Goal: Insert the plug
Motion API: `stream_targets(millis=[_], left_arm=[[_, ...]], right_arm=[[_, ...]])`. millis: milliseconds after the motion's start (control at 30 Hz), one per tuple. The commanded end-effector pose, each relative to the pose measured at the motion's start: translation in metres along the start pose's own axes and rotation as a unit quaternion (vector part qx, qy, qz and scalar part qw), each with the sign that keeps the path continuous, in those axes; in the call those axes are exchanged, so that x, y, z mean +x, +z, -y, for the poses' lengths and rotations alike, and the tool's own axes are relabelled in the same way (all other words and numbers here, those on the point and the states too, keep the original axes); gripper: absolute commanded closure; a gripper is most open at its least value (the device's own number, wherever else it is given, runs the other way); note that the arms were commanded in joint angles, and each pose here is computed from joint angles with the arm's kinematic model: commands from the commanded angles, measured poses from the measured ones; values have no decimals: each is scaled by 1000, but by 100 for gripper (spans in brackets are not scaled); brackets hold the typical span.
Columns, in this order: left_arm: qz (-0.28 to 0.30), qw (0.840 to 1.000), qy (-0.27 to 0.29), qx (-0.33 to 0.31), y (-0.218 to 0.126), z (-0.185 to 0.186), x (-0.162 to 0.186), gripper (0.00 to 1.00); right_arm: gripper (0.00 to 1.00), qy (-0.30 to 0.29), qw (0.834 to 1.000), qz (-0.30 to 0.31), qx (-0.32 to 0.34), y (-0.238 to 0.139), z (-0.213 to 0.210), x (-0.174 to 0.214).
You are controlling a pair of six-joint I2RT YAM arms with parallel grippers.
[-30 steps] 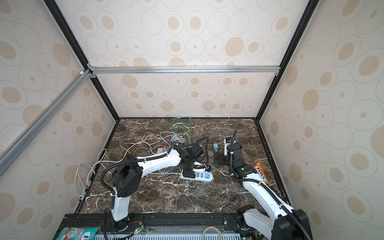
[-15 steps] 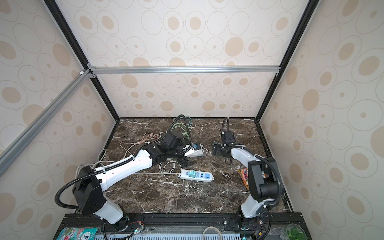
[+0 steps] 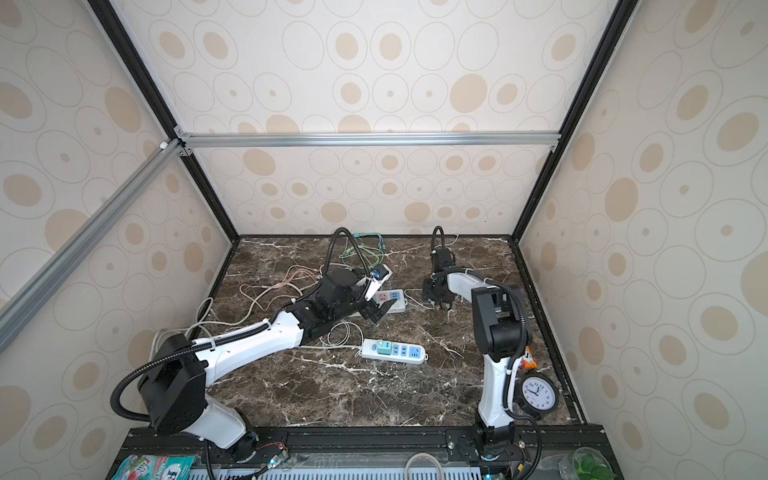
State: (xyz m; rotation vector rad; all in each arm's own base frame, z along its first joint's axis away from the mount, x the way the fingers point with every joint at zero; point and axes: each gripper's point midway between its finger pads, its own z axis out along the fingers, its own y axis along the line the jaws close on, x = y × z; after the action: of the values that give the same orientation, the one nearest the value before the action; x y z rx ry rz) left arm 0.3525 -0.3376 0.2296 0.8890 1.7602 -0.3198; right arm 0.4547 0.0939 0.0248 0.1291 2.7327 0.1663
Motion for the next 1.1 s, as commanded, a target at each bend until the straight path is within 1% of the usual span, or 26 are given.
stream_targets(millis=[0, 100, 200, 267, 333, 433, 500, 567, 633, 700, 767, 800, 900, 933, 1000, 1067], left_arm=[[38, 998, -41, -43, -10, -26, -29, 2], [29, 997, -62, -31, -9, -30, -28, 2], [24, 996, -89, -7, -10, -32, -26, 2], [24, 996, -86, 16, -10, -28, -25, 1], [16, 997, -79, 18, -8, -27, -22, 2], [-4, 997, -77, 20, -1, -29, -19, 2], [-10, 996, -79, 42, 2, -23, -21, 2], [-6, 993, -74, 88, 3, -8, -26, 1], [-5, 991, -54, 125, 2, 5, -24, 3], [-15, 989, -30, 143, 1, 10, -18, 6], [-13, 983, -1, 186, -4, 24, -15, 9], [-4, 976, 11, 217, -10, 33, -17, 10], [23, 961, 35, 274, -22, 48, -26, 14], [30, 958, 38, 284, -25, 50, -28, 16], [44, 951, 35, 304, -29, 50, -33, 22], [62, 945, 16, 320, -31, 47, -38, 26]], right_arm=[[56, -12, 999, -32, 18, 10, 6, 16], [70, -27, 999, -16, -10, 2, -5, 12], [78, -47, 998, 10, -36, -18, -14, 8], [81, -67, 997, 22, -43, -36, -16, 5], [81, -94, 993, 33, -55, -56, -21, 5], [82, -152, 982, 67, -94, -88, -34, 5], [82, -197, 966, 101, -137, -113, -48, 7], [83, -256, 937, 139, -194, -140, -68, 15], [82, -303, 908, 166, -237, -163, -83, 24], [82, -343, 882, 187, -264, -181, -92, 33], [82, -376, 858, 201, -286, -199, -99, 42], [81, -392, 847, 205, -297, -206, -103, 46], [81, -428, 817, 209, -324, -223, -112, 60], [81, -438, 811, 207, -328, -226, -115, 63], [81, -455, 798, 205, -338, -232, -121, 71], [80, -461, 788, 203, -354, -236, -126, 77]])
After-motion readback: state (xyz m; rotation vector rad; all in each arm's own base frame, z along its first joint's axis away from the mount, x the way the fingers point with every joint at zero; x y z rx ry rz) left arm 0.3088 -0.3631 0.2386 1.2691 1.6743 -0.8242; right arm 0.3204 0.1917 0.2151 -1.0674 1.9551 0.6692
